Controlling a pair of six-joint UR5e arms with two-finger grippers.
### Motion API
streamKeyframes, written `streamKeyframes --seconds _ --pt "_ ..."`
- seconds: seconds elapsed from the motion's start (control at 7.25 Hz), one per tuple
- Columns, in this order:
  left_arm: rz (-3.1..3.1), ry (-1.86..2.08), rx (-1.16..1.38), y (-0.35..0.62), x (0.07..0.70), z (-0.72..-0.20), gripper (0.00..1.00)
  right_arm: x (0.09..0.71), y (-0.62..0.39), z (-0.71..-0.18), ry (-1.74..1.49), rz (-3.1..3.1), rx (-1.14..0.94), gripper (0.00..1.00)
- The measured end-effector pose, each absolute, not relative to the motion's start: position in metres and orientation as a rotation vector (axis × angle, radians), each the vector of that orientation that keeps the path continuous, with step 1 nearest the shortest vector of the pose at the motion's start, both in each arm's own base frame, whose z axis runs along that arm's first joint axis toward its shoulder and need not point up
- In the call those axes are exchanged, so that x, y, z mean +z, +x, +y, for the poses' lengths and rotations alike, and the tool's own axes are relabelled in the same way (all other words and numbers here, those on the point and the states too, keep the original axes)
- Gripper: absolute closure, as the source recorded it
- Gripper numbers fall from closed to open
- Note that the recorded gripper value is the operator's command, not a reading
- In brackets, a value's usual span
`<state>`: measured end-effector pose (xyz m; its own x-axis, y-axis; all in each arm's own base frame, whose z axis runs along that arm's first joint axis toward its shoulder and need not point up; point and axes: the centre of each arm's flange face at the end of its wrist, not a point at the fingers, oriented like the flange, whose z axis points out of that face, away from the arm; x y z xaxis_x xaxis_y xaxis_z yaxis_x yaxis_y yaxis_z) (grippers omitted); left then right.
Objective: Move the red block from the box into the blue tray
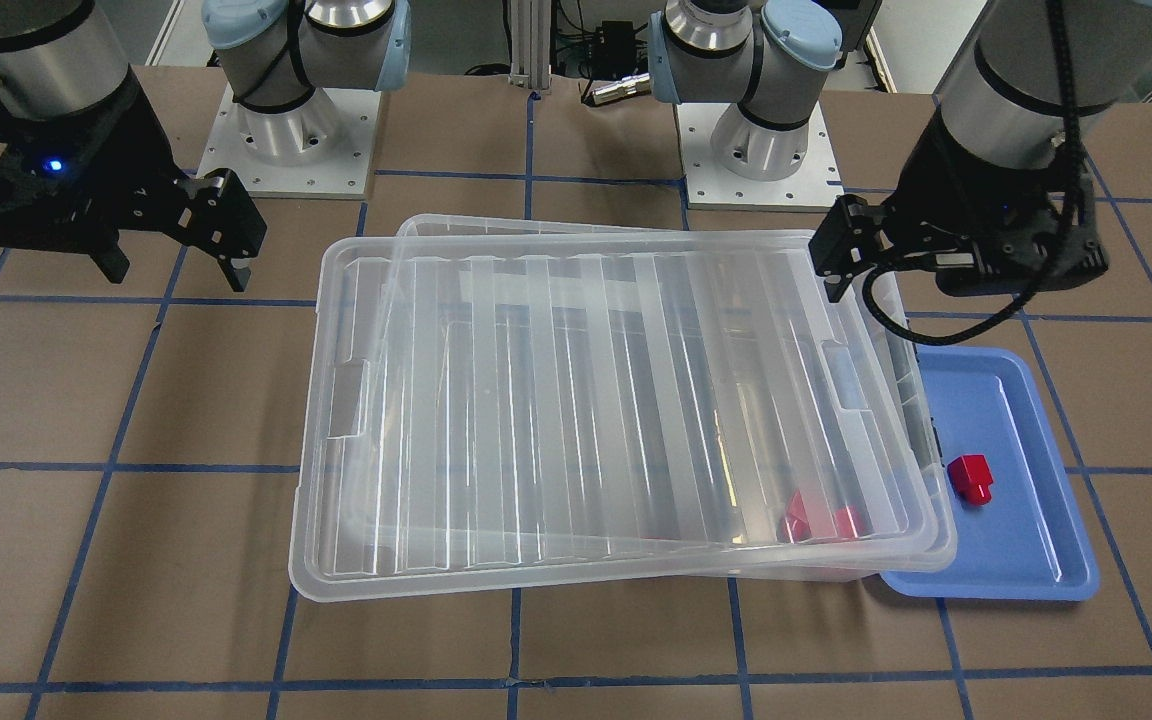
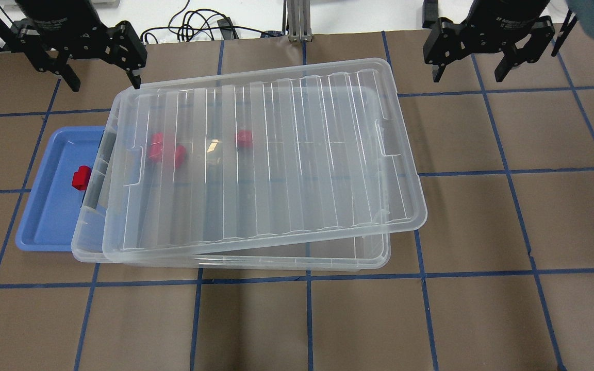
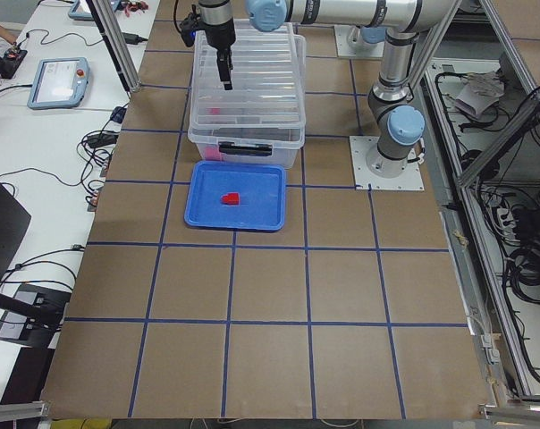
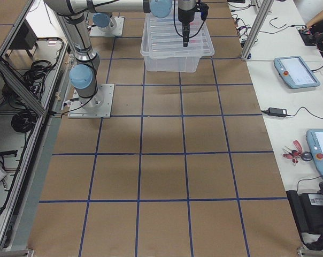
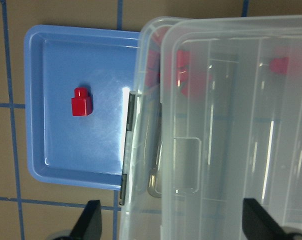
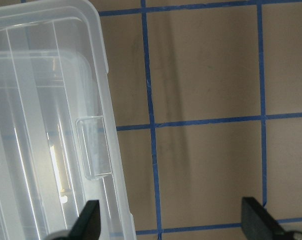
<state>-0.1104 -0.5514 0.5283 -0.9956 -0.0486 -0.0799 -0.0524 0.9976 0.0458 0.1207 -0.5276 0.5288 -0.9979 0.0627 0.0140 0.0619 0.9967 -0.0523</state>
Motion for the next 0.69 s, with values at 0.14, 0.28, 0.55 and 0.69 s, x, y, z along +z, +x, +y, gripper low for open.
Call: streamKeyframes --seconds 0.14,0.28,0.55,0.69 --pt "3.062 -0.060 0.073 -0.124 0.526 -0.541 0.00 0.534 0.120 -0.525 -0.096 -3.121 0.057 0.00" --pt "3.071 -0.045 0.078 -0.130 0.523 -0.529 0.00 0.536 0.120 -0.524 -0.094 -3.121 0.048 0.00" --pt "3.091 -0.036 0.060 -0.130 0.519 -0.512 0.00 0.537 0.120 -0.523 -0.087 -3.121 0.044 0.00" --pt "3.095 -0.046 0.050 -0.126 0.519 -0.507 0.00 0.537 0.120 -0.523 -0.084 -3.121 0.043 0.00"
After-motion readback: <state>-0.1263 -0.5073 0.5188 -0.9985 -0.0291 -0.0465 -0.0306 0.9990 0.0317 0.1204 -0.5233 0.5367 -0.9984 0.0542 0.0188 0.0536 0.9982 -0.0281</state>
